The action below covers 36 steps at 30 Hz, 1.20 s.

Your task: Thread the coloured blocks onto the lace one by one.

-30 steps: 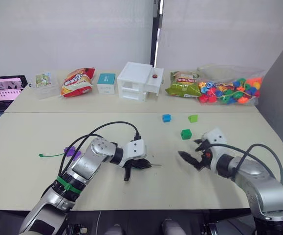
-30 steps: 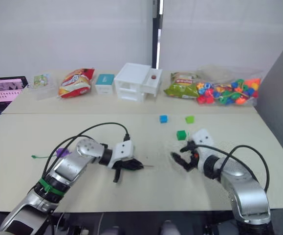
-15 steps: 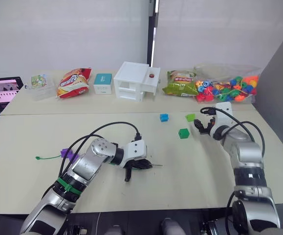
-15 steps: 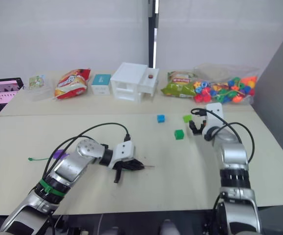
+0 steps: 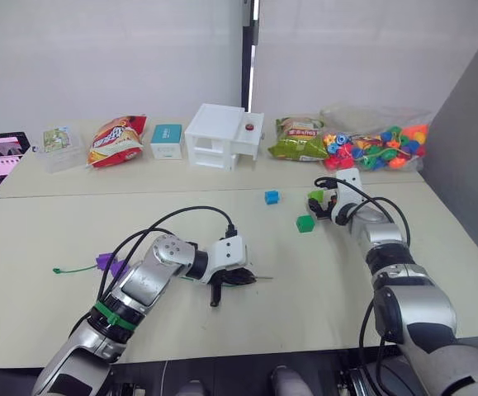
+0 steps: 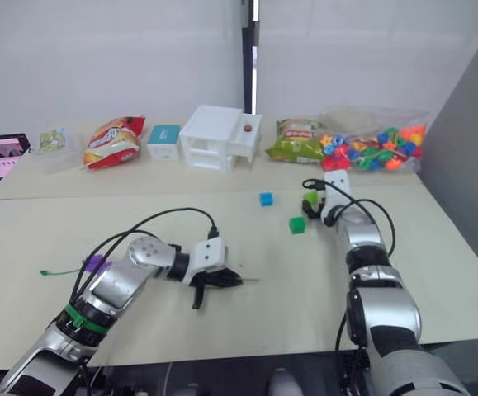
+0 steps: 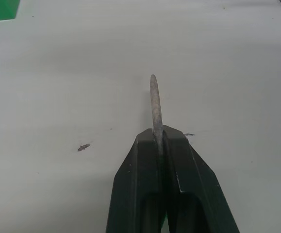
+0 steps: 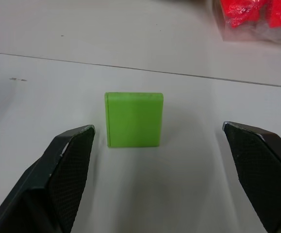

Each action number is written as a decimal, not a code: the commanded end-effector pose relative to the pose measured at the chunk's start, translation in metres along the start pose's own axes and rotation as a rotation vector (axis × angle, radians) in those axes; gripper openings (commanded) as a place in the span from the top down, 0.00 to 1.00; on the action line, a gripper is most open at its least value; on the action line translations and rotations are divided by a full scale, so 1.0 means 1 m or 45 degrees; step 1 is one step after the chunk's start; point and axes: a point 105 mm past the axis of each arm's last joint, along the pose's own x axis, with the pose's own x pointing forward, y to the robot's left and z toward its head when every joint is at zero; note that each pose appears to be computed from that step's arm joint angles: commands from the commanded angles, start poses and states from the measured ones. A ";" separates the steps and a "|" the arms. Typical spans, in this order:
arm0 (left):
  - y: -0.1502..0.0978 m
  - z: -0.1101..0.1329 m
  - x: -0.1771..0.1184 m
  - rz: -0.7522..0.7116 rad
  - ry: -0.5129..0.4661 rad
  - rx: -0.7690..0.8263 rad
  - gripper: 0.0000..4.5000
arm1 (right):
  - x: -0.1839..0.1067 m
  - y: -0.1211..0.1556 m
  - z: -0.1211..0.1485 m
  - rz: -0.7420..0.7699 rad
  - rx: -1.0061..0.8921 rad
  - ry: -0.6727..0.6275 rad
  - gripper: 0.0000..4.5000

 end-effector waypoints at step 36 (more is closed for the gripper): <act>0.001 0.007 -0.011 0.013 -0.045 -0.005 1.00 | -0.193 0.124 0.008 0.199 0.109 -0.121 0.76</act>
